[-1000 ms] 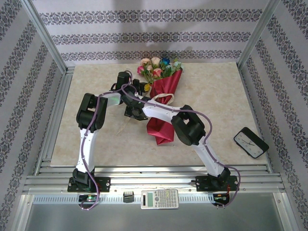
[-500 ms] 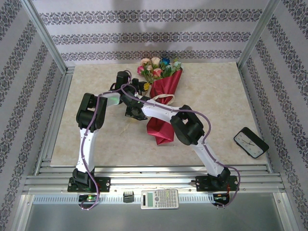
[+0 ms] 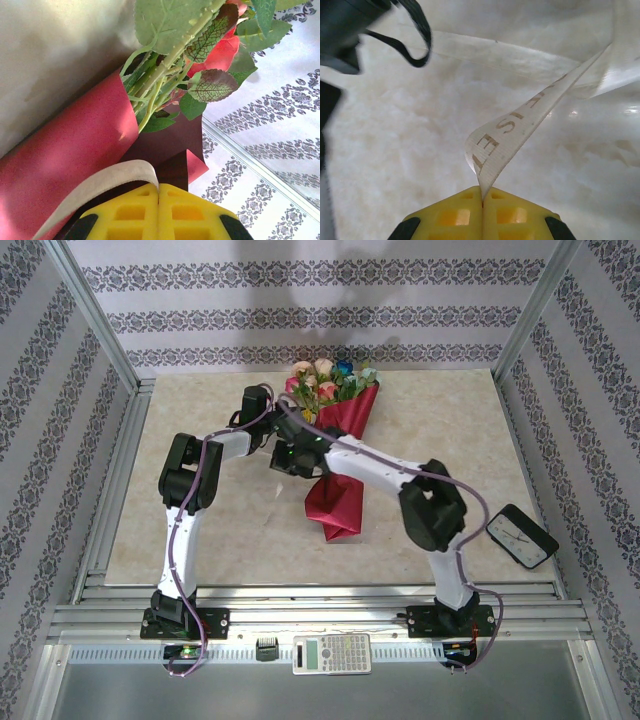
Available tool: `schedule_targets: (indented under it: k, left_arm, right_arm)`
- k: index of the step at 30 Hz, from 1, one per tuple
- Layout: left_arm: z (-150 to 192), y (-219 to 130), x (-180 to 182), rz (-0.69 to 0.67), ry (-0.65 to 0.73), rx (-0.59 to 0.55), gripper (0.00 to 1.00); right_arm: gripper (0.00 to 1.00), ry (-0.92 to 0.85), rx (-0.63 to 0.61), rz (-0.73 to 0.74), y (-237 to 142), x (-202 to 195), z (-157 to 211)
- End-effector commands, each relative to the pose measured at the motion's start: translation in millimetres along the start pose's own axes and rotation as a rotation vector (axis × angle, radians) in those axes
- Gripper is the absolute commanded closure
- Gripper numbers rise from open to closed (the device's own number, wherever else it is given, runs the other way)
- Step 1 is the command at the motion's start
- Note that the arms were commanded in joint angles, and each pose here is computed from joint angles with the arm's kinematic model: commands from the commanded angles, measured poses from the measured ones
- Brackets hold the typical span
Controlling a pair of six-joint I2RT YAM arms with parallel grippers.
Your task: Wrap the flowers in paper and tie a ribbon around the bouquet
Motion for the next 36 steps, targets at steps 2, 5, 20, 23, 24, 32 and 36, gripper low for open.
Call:
schedule_targets:
  k: [2, 5, 20, 23, 24, 32, 36]
  left_arm:
    - [13.5, 3.0, -16.0, 0.049, 0.041, 0.024, 1.0]
    - [21.4, 4.9, -17.7, 0.055, 0.047, 0.029, 1.0]
    - [35.2, 7.2, -8.7, 0.042, 0.073, -0.004, 1.0]
    - [34.1, 7.5, -5.1, 0.032, 0.073, -0.012, 1.0]
    - [33.7, 7.5, -4.4, 0.031, 0.072, -0.013, 1.0]
    - [32.4, 5.6, 0.0, 0.015, 0.076, -0.028, 1.0]
    - [32.9, 3.7, 2.5, 0.0, 0.082, -0.035, 1.0]
  right_arm:
    - [1.0, -0.032, 0.139, -0.081, -37.8, -17.0, -1.6]
    - [1.0, -0.056, 0.193, -0.099, -67.9, -31.4, -6.9]
    - [1.0, 0.018, 0.231, -0.124, -162.9, -108.8, -24.6]
    - [1.0, 0.027, 0.199, -0.123, -178.6, -113.1, -25.3]
    - [1.0, 0.031, 0.194, -0.124, -182.7, -114.7, -24.6]
    - [1.0, 0.044, 0.207, -0.093, -199.8, -137.7, -10.8]
    - [1.0, 0.056, 0.192, -0.053, -209.1, -153.7, -5.1]
Point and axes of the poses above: each hand's point on the last joint's axis, 136 mm out from that joint toward the fingers, its own y axis out along the fingers, its own x axis along the line the jaws close on, z = x × y, the point moved 5 cm from there along -y, back along the fingers
